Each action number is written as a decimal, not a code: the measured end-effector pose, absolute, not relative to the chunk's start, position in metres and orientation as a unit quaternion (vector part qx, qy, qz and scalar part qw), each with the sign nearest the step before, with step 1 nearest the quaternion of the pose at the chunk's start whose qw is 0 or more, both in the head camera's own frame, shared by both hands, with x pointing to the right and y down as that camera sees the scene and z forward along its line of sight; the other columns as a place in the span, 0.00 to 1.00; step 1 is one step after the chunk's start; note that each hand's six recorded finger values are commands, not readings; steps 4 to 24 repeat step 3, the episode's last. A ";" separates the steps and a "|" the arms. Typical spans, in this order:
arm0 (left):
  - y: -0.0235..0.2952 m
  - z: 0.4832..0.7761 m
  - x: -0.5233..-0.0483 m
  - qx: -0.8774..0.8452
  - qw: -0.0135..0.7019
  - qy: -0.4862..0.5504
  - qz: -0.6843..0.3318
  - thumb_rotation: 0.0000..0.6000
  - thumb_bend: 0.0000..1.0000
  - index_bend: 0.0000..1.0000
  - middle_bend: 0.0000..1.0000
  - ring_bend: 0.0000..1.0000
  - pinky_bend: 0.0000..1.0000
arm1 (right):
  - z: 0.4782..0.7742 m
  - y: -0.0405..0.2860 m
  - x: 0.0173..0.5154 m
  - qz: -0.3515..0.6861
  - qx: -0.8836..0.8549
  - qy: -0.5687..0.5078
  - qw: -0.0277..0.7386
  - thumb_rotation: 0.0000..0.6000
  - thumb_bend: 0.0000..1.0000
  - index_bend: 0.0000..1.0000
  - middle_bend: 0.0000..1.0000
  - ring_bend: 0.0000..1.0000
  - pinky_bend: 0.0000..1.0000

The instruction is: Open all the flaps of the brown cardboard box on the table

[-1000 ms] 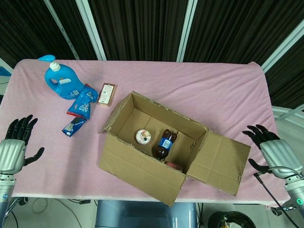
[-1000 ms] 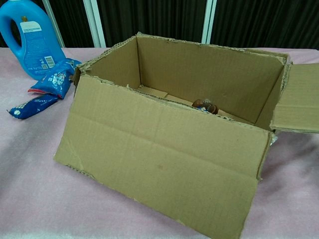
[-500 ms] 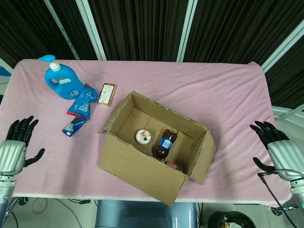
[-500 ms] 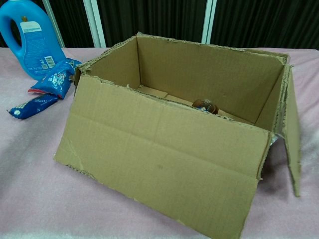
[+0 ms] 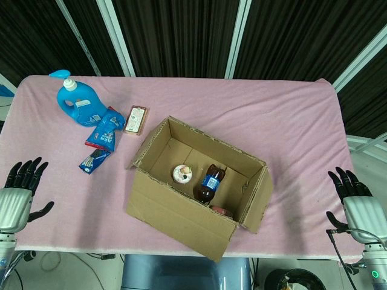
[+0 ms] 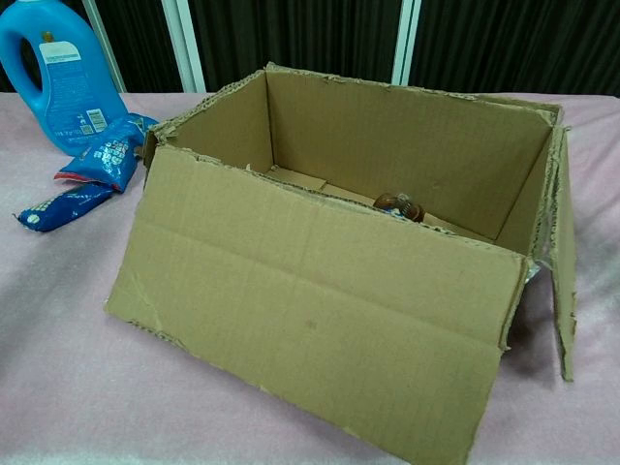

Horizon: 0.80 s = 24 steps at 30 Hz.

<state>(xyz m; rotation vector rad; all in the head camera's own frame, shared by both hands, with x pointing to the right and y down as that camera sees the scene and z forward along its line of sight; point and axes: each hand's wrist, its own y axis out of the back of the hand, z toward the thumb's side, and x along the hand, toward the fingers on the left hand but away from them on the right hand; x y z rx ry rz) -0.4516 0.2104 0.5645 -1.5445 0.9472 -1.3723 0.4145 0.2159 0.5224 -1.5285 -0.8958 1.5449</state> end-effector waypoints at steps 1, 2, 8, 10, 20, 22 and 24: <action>0.211 0.566 -0.452 -0.614 0.423 0.374 -0.551 1.00 0.14 0.00 0.00 0.00 0.00 | 0.526 0.219 0.416 0.609 -0.598 -0.350 0.386 1.00 0.31 0.00 0.00 0.00 0.22; 0.211 0.567 -0.453 -0.612 0.424 0.372 -0.554 1.00 0.14 0.00 0.00 0.00 0.00 | 0.529 0.223 0.418 0.611 -0.596 -0.349 0.388 1.00 0.31 0.00 0.00 0.00 0.22; 0.212 0.568 -0.453 -0.611 0.424 0.371 -0.556 1.00 0.14 0.00 0.00 0.00 0.00 | 0.533 0.227 0.421 0.613 -0.594 -0.347 0.389 1.00 0.31 0.00 0.00 0.00 0.22; 0.212 0.568 -0.453 -0.611 0.424 0.371 -0.556 1.00 0.14 0.00 0.00 0.00 0.00 | 0.533 0.227 0.421 0.613 -0.594 -0.347 0.389 1.00 0.31 0.00 0.00 0.00 0.22; 0.212 0.568 -0.453 -0.611 0.424 0.371 -0.556 1.00 0.14 0.00 0.00 0.00 0.00 | 0.533 0.227 0.421 0.613 -0.594 -0.347 0.389 1.00 0.31 0.00 0.00 0.00 0.22; 0.212 0.568 -0.453 -0.611 0.424 0.371 -0.556 1.00 0.14 0.00 0.00 0.00 0.00 | 0.533 0.227 0.421 0.613 -0.594 -0.347 0.389 1.00 0.31 0.00 0.00 0.00 0.22; 0.212 0.568 -0.453 -0.611 0.424 0.371 -0.556 1.00 0.14 0.00 0.00 0.00 0.00 | 0.533 0.227 0.421 0.613 -0.594 -0.347 0.389 1.00 0.31 0.00 0.00 0.00 0.22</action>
